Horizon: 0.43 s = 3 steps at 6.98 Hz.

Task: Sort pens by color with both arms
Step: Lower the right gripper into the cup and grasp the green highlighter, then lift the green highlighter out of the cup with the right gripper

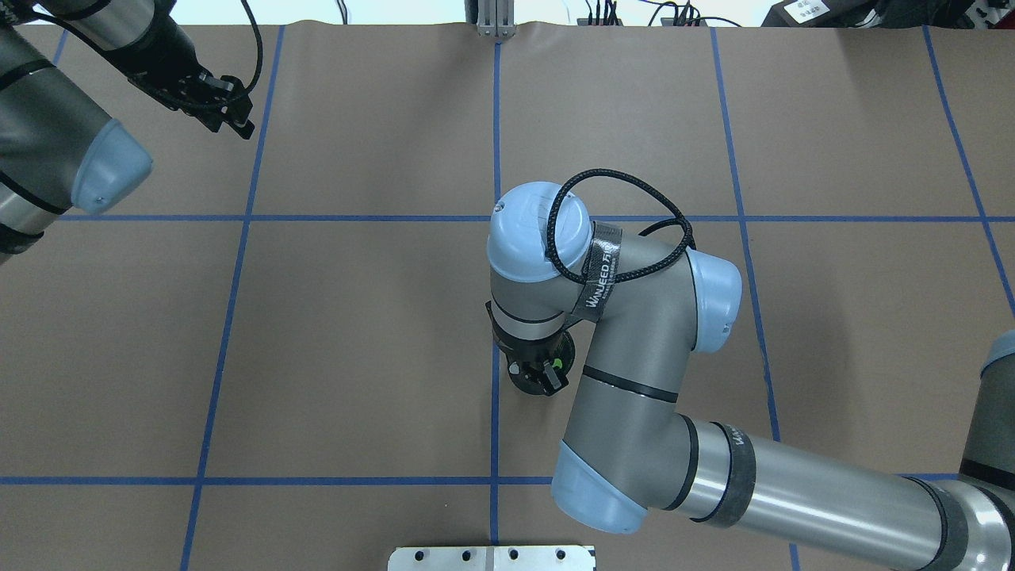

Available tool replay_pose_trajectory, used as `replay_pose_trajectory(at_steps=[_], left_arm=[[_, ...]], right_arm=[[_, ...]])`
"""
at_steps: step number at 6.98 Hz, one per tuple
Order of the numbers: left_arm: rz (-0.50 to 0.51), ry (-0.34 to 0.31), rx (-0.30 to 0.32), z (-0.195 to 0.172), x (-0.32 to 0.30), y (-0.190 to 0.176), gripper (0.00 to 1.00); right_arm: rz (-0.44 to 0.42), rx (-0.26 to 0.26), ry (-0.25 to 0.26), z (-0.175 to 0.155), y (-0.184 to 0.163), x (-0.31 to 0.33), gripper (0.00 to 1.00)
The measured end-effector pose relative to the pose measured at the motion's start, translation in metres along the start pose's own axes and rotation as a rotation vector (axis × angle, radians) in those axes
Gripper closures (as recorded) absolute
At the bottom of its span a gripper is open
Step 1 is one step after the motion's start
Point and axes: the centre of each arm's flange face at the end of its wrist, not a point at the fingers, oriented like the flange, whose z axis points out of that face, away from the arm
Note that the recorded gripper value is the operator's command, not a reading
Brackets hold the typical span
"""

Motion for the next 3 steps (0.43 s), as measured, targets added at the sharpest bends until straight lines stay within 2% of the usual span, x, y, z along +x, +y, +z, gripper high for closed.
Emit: replay_pose_trajectory(at_steps=[3], left_arm=[[0.001, 0.0, -0.001, 0.001, 0.0, 0.001, 0.46]], right_arm=[[0.019, -0.027, -0.013, -0.036, -0.007, -0.001, 1.0]])
